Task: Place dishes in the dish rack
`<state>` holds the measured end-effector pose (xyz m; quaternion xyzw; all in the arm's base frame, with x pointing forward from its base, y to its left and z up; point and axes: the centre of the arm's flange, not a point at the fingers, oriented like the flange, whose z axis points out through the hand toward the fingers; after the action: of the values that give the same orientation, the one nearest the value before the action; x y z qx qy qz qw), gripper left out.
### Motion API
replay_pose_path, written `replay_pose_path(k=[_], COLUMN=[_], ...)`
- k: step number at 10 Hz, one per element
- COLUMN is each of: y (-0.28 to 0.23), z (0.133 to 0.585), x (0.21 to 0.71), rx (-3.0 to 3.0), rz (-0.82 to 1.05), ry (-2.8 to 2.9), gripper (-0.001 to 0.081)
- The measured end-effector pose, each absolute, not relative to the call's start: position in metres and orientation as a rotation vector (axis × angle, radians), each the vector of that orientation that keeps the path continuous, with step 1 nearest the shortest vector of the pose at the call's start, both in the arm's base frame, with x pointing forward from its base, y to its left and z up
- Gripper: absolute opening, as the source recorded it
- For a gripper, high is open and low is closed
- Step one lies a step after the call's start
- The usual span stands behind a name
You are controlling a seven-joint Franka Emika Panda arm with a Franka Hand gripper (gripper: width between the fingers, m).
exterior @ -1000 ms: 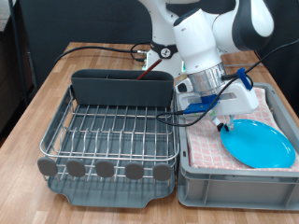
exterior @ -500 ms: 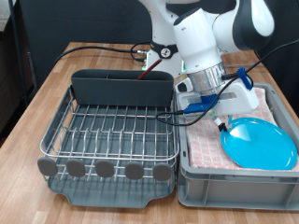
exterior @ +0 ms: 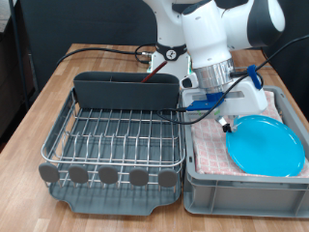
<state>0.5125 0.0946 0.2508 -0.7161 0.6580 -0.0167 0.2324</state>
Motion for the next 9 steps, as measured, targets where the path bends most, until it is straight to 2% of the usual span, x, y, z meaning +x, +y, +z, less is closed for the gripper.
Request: replay_pose_path(k=[9], y=[0.072], z=[0.313], x=[0.512], rx=[-2.031], rz=[-0.048], ry=[1.975], gripper=[0.0025])
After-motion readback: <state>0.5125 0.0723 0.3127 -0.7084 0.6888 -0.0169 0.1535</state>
